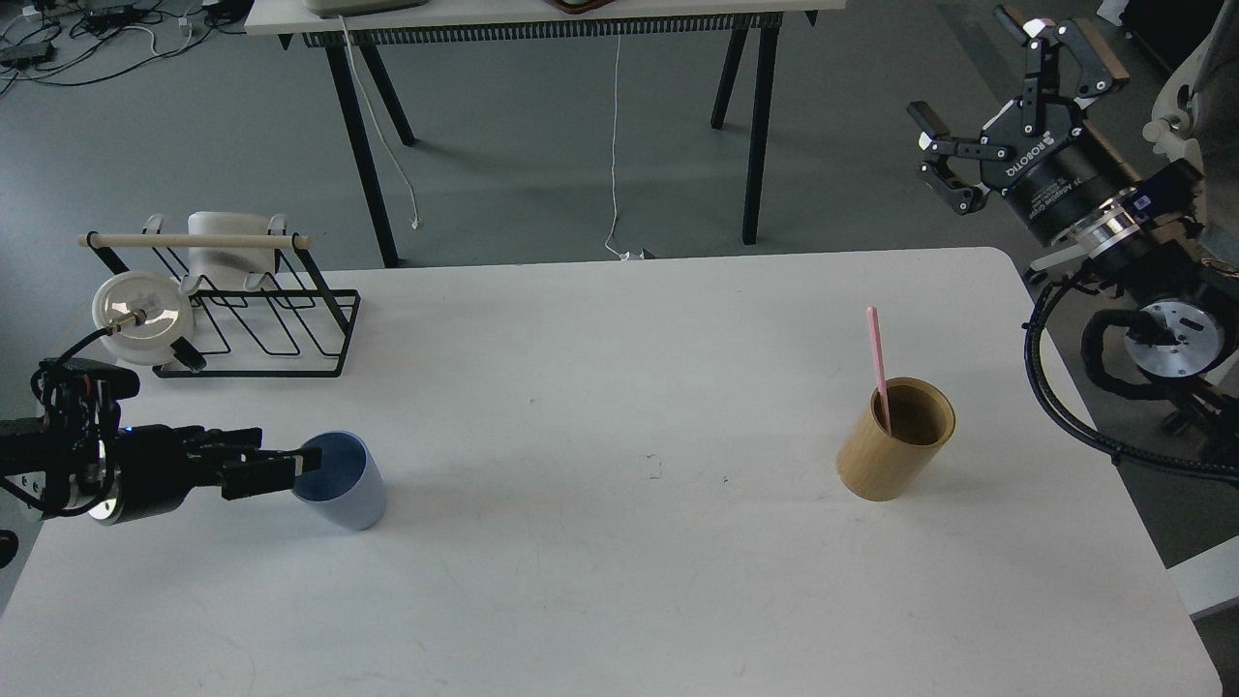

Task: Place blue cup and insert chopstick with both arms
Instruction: 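Close the left gripper around the blue cup, then lift the blue cup with the left gripper and carry it toward the table center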

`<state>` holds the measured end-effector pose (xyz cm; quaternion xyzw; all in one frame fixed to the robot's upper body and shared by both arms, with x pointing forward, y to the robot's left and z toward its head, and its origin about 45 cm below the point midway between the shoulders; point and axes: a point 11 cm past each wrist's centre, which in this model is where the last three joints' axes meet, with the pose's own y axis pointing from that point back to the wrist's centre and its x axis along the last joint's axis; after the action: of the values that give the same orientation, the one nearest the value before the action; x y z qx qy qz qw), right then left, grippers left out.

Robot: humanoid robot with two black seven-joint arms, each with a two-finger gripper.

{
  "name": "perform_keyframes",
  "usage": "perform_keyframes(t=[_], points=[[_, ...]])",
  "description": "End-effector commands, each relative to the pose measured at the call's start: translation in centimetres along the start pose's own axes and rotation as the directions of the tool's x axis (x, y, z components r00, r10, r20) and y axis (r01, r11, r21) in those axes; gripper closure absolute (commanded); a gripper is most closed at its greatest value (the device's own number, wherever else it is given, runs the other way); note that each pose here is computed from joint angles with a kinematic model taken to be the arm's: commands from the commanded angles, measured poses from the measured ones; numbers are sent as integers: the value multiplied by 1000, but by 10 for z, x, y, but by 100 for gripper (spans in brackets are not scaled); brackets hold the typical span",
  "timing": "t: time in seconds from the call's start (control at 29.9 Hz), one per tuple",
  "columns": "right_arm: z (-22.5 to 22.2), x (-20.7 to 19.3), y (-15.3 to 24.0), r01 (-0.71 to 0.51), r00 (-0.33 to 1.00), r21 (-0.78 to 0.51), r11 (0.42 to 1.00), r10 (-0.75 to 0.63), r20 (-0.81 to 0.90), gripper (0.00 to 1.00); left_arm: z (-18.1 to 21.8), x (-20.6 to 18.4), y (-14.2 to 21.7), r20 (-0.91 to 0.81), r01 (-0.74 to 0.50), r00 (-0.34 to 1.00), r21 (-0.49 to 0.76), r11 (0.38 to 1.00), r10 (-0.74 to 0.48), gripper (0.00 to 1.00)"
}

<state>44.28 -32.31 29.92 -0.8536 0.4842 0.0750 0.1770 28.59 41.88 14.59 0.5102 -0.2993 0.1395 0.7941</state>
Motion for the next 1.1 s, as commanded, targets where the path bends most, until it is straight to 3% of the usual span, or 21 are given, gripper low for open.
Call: perform_keyframes(t=[0.0,0.17,0.4,0.6,0.84,1.07], points=[[-1,0,0,-1,1000,1,1000,1,-1,1,-1,-2,-4,-10,0,1000,2,1000,0,1],[-2,2,1,-4,1000,2,1000,4,-4,1,-2,-5,-10,-21,0,1000,4,1000,0,3],[-3,2,1,-5,1000,2,1000,5,-5,1,-3,-11,-11,-26,12,1000,5,1000,-12,30],[-3,2,1,-5,1000,4,1000,5,-5,1,-10,-13,-8,-33,16,999,25,1000,-15,36],[1,2,3,-7,1000,-3,1000,7,0,1,-13,-17,-5,-37,24,999,35,999,-23,58],[2,3,4,-10,1000,-5,1000,10,2,1,-16,-25,-1,-8,54,999,51,997,-54,91]])
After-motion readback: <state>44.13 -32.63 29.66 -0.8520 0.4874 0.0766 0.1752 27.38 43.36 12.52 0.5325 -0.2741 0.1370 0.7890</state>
